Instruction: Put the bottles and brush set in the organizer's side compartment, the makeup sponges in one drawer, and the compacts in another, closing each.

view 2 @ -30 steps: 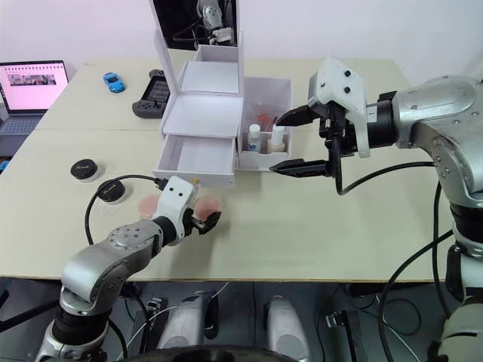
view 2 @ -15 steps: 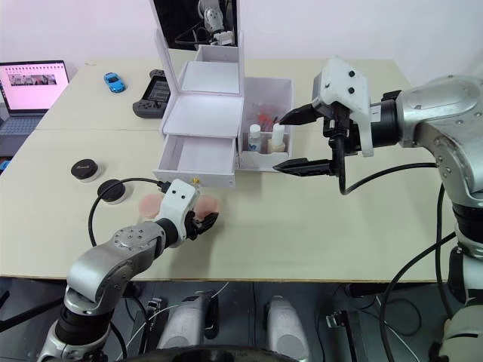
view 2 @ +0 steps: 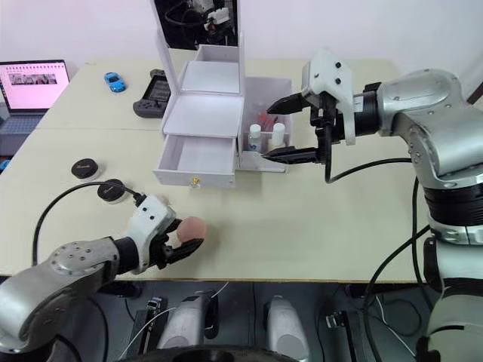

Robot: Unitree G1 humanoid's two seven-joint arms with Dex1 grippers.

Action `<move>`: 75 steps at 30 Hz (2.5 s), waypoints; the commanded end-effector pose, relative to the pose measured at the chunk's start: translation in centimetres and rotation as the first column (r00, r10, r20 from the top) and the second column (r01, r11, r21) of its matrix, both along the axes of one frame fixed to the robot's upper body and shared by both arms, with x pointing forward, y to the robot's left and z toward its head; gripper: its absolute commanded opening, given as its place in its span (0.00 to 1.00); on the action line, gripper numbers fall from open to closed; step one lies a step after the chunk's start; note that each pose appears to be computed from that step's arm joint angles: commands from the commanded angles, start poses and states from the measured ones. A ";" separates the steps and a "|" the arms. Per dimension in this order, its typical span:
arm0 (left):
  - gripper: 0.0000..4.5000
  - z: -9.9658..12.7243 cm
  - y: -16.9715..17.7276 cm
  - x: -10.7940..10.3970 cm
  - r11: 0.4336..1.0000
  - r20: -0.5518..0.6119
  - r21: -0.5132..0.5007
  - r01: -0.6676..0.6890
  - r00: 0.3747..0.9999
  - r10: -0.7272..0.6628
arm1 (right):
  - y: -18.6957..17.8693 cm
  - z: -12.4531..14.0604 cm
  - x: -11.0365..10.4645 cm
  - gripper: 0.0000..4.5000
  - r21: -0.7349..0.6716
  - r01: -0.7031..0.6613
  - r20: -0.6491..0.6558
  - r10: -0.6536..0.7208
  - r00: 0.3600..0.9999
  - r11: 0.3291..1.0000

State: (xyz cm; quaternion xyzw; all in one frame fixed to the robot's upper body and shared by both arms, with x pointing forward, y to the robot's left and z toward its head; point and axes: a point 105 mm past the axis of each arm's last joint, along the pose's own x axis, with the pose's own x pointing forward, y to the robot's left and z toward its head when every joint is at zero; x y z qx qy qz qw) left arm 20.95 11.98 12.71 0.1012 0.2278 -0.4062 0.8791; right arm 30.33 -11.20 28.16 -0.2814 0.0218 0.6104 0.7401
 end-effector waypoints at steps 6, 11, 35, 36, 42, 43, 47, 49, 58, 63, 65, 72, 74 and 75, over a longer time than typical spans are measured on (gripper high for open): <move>0.59 9.7 1.9 -2.1 0.952 0.251 -0.137 0.275 0.939 -0.235 | -0.1 2.0 -1.1 1.00 0.007 -0.097 -0.036 0.097 0.995 0.995; 0.59 12.2 5.3 1.1 0.990 0.256 0.002 0.141 0.957 -0.137 | -0.7 2.2 -1.4 1.00 0.010 -0.085 -0.067 0.086 0.994 0.996; 0.59 9.3 2.7 13.1 0.993 0.227 0.099 0.060 0.970 -0.081 | -1.8 3.3 -1.7 1.00 0.059 0.114 0.024 -0.116 0.993 0.992; 0.59 9.0 2.7 13.1 0.992 0.225 0.114 0.060 0.971 -0.084 | -1.9 3.3 -1.7 1.00 0.060 0.119 0.025 -0.121 0.992 0.991; 0.82 9.1 2.6 13.6 0.993 0.233 0.102 0.053 0.970 -0.075 | -2.3 3.1 -2.0 1.00 0.058 0.139 0.027 -0.141 0.990 0.989; 0.92 9.3 2.6 13.6 0.993 0.240 0.103 0.053 0.968 -0.077 | -2.3 3.1 -2.0 1.00 0.058 0.141 0.026 -0.143 0.989 0.988; 0.98 10.3 2.9 13.4 0.996 0.245 0.078 0.053 0.967 -0.071 | -2.4 3.0 -2.0 1.00 0.057 0.140 0.023 -0.142 0.990 0.988; 0.98 10.7 3.1 13.2 0.996 0.250 0.077 0.050 0.966 -0.068 | -2.4 2.9 -1.9 1.00 0.058 0.138 0.020 -0.139 0.990 0.989; 0.98 13.6 11.3 12.3 0.985 0.329 0.043 -0.169 0.933 0.146 | -5.5 3.7 1.9 1.00 0.307 0.211 -0.007 -0.219 0.976 0.928; 0.98 12.7 15.8 9.5 0.982 0.331 0.042 -0.184 0.930 0.160 | -10.1 0.8 3.8 1.00 0.237 0.318 0.042 -0.337 0.941 0.918; 0.98 12.3 17.4 8.5 0.977 0.324 -0.005 -0.213 0.924 0.203 | -11.3 -0.3 4.1 1.00 0.226 0.347 0.032 -0.363 0.931 0.910; 0.98 6.4 28.1 2.4 0.846 0.254 -0.076 -0.528 0.810 0.528 | -15.1 -7.0 5.6 1.00 0.172 0.511 -0.050 -0.511 0.858 0.842; 0.98 5.6 29.4 1.1 0.824 0.251 -0.070 -0.562 0.789 0.560 | -15.7 -7.7 5.7 1.00 0.180 0.538 -0.061 -0.536 0.842 0.824; 0.98 5.2 30.0 0.5 0.814 0.256 -0.049 -0.579 0.780 0.570 | -16.2 -8.3 5.7 1.00 0.158 0.552 -0.051 -0.552 0.833 0.819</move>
